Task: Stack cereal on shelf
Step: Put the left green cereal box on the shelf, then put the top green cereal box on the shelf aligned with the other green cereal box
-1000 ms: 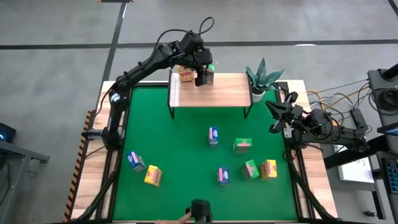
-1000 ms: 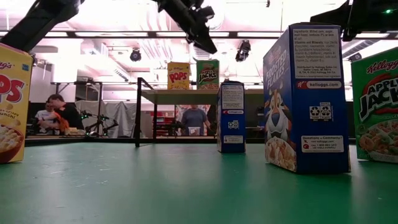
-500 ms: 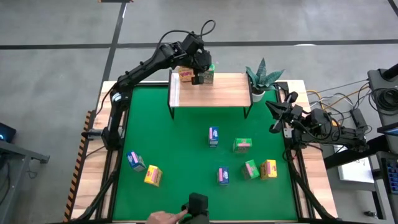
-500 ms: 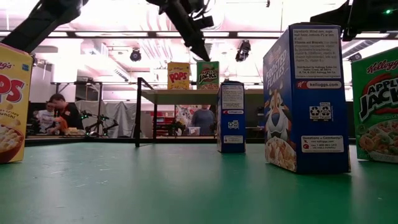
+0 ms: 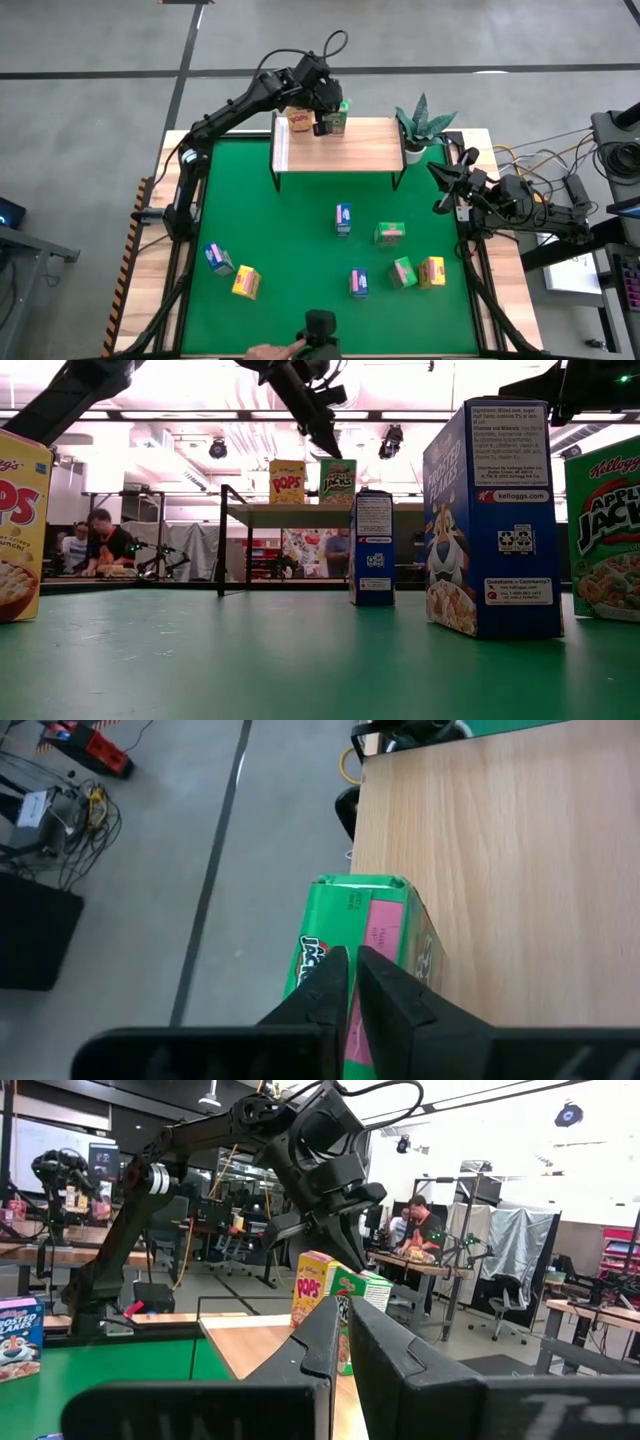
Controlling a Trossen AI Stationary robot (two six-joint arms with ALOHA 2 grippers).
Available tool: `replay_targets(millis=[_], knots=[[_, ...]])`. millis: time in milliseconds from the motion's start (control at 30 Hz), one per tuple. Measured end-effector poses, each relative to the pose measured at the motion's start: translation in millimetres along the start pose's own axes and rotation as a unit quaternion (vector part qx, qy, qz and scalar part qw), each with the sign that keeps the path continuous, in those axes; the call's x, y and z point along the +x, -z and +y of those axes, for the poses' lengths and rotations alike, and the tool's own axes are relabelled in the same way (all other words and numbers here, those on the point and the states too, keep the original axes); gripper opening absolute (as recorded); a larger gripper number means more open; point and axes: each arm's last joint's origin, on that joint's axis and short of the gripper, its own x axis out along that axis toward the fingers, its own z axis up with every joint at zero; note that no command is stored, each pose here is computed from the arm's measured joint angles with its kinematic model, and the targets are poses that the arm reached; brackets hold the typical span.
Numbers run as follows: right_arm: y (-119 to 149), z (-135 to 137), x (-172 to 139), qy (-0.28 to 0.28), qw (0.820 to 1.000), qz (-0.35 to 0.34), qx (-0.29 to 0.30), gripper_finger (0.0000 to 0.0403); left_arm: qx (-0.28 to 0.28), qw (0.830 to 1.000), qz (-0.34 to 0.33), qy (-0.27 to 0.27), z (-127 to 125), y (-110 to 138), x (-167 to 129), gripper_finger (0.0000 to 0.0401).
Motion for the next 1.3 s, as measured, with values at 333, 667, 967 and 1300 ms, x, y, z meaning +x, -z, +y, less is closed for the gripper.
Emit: replay_targets(millis=[333,667,967,1300], knots=[[0.0,0.0,0.0,0.000,1.000,0.000,0.000,0.0018,-0.018,1.000,0.007,0.005,-3.0,2.0,16.3,0.0005],[0.0,0.0,0.0,0.000,1.000,0.000,-0.003,0.0018,-0.037,0.999,-0.006,-0.003,-1.9,-0.2,21.2,0.0005],[0.0,0.0,0.0,0.000,1.000,0.000,-0.003,0.0018,-0.045,0.999,-0.007,-0.003,-1.5,-0.6,17.5,0.0005],[0.0,0.0,0.0,0.000,1.000,0.000,-0.001,0.0018,-0.046,0.999,-0.024,-0.008,-2.3,-7.3,-2.8,0.0005]])
